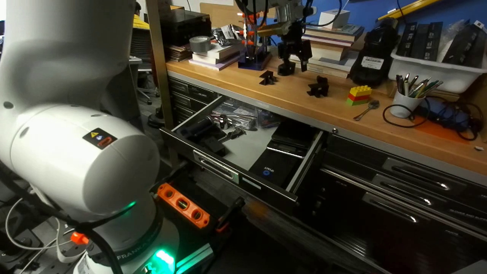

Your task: Open the top middle drawer and remove three black objects from the drawer

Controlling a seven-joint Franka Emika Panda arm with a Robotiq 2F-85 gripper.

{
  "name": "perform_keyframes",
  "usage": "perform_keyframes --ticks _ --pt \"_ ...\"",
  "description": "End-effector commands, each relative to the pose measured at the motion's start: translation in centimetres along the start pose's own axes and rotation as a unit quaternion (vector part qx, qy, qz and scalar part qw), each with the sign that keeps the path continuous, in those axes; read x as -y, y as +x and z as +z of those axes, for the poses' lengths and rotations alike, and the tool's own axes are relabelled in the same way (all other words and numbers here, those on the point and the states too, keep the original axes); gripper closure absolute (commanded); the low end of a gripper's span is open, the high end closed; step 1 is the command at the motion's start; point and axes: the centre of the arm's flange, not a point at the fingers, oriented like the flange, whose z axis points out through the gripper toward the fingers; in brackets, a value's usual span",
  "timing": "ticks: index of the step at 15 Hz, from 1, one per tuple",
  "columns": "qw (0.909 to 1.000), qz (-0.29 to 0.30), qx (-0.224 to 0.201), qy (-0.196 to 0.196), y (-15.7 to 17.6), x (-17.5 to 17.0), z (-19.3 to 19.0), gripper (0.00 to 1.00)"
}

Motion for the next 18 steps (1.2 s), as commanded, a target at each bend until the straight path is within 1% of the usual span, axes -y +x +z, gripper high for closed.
perform_keyframes --ticks 1,3,5,7,9,11,14,16,18 --pt "0.9977 0.066 0.017 -0.006 -7.6 -2.5 3.5 0.0" --pt "0.9928 0.115 0.032 -0.014 -10.1 -2.2 5.8 0.0" --pt "0.9848 0.167 0.044 -0.018 -13.0 -1.9 7.7 0.0" --pt "0.9721 0.227 0.055 -0.018 -16.0 -1.5 8.8 0.0" --pt "0.957 0.281 0.067 -0.024 -18.6 -0.8 9.7 0.0" --pt "0.9399 0.333 0.072 -0.029 -20.9 -0.3 10.6 0.0" --pt "0.9086 0.407 0.084 -0.042 -22.9 -0.2 11.3 0.0" --pt "0.8856 0.453 0.095 -0.043 -23.8 -0.3 12.0 0.0" --pt "0.8607 0.496 0.107 -0.041 -24.6 -0.4 12.9 0.0"
